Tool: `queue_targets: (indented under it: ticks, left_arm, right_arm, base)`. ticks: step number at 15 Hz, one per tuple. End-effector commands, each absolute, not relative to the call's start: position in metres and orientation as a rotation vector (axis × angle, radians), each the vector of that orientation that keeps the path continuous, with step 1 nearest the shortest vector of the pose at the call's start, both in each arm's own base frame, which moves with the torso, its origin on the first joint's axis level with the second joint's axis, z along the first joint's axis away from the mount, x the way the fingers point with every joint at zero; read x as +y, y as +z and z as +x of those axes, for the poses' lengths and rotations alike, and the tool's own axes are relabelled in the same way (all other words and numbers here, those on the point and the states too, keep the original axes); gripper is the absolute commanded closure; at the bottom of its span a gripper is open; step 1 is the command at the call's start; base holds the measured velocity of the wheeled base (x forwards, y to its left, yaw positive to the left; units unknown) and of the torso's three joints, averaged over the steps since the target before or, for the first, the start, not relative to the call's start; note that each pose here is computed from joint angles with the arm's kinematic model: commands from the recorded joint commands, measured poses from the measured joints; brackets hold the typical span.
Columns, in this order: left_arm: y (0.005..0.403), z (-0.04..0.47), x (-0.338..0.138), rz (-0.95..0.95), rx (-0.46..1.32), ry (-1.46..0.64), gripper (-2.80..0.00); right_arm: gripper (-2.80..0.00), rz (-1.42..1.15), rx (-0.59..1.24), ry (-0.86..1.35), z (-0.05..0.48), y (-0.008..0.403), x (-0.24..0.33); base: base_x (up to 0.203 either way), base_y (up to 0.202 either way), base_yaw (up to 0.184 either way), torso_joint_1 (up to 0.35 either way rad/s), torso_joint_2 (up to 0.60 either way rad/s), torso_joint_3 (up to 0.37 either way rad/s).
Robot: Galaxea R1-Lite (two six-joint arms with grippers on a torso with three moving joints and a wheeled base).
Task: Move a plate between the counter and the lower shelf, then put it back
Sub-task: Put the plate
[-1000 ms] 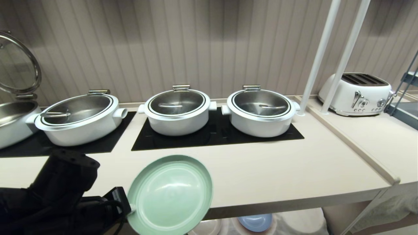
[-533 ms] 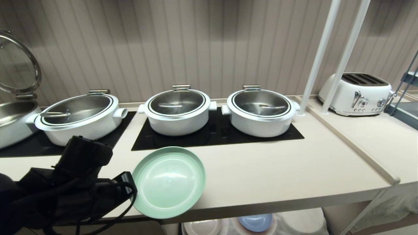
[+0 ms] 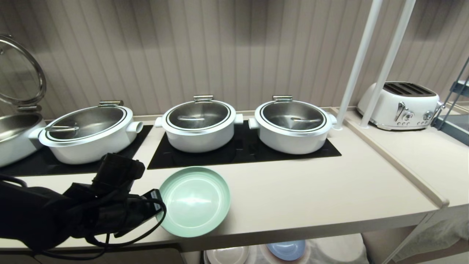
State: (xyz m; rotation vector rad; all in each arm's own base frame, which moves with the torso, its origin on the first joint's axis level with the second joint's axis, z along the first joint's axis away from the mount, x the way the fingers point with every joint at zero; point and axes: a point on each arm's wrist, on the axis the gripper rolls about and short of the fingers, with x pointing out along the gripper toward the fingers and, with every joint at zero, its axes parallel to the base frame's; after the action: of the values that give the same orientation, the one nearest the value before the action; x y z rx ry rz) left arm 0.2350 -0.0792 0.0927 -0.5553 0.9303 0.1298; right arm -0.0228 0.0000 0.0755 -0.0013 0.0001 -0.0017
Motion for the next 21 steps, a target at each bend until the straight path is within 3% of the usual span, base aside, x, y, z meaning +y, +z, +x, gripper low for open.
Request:
queue_targets:
  ticks: [1, 21]
  left_arm:
    - [0.081, 0.244, -0.081, -0.549, 0.965, 0.154, 0.0]
    - [0.047, 0.32, -0.108, -0.657, 1.068, 0.295, 0.0]
  right_arm:
    - [0.0, -0.002, 0.0, -0.002, -0.023, 0.075, 0.0]
    - [0.0, -0.002, 0.001, -0.002, -0.023, 0.075, 0.0]
  base:
    - [0.0, 0.0, 0.0, 0.0, 0.0, 0.0]
    - [0.0, 0.0, 0.0, 0.0, 0.0, 0.0]
